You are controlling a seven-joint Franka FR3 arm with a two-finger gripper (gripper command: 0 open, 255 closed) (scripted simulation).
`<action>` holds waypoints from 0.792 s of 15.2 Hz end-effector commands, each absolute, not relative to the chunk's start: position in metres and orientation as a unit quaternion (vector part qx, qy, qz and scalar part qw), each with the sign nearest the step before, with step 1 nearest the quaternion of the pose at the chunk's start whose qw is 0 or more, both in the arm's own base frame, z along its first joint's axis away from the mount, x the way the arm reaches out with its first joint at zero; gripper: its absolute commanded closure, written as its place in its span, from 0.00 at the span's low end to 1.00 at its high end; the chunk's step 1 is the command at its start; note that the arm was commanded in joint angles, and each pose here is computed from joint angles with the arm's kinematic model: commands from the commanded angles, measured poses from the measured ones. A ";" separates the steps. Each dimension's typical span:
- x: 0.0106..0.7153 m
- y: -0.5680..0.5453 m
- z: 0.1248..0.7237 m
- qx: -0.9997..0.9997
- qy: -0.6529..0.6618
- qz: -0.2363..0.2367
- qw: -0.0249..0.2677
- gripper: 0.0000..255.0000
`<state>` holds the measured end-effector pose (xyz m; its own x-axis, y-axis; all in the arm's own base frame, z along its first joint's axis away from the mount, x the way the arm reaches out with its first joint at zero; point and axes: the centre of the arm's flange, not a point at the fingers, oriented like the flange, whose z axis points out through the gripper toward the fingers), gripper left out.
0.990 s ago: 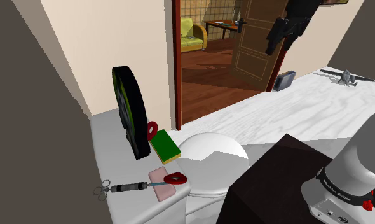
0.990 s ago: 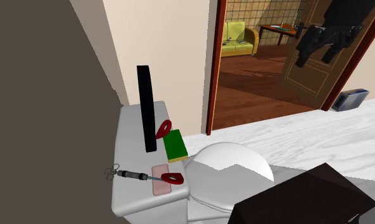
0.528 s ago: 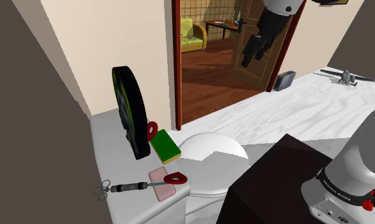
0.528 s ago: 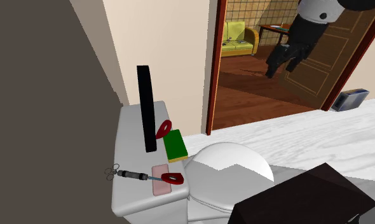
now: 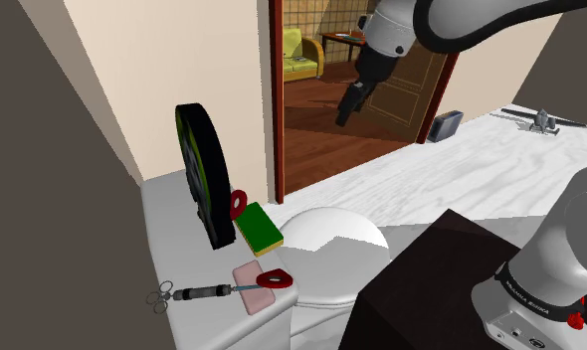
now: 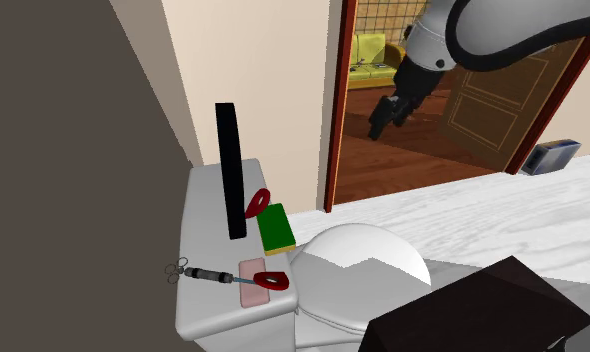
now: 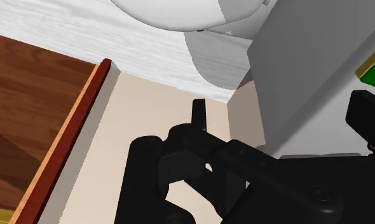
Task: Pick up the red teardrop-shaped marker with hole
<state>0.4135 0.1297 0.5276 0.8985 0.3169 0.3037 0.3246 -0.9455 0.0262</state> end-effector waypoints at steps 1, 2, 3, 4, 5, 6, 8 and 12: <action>0.423 0.146 0.513 -0.967 -0.194 -0.162 0.017 0.00; 0.428 0.155 0.507 -0.964 -0.209 -0.166 0.019 0.00; 0.432 0.164 0.500 -0.960 -0.223 -0.170 0.021 0.00; 0.437 0.173 0.494 -0.956 -0.237 -0.173 0.023 0.00; 0.441 0.183 0.488 -0.951 -0.251 -0.177 0.025 0.00; 0.445 0.192 0.482 -0.947 -0.265 -0.180 0.027 0.00; 0.452 0.211 0.470 -0.937 -0.294 -0.187 0.031 0.00; 0.464 0.251 0.446 -0.915 -0.349 -0.200 0.040 0.00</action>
<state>0.4595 0.2394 0.4526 0.6993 0.6011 0.3868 0.6304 -0.7737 0.0626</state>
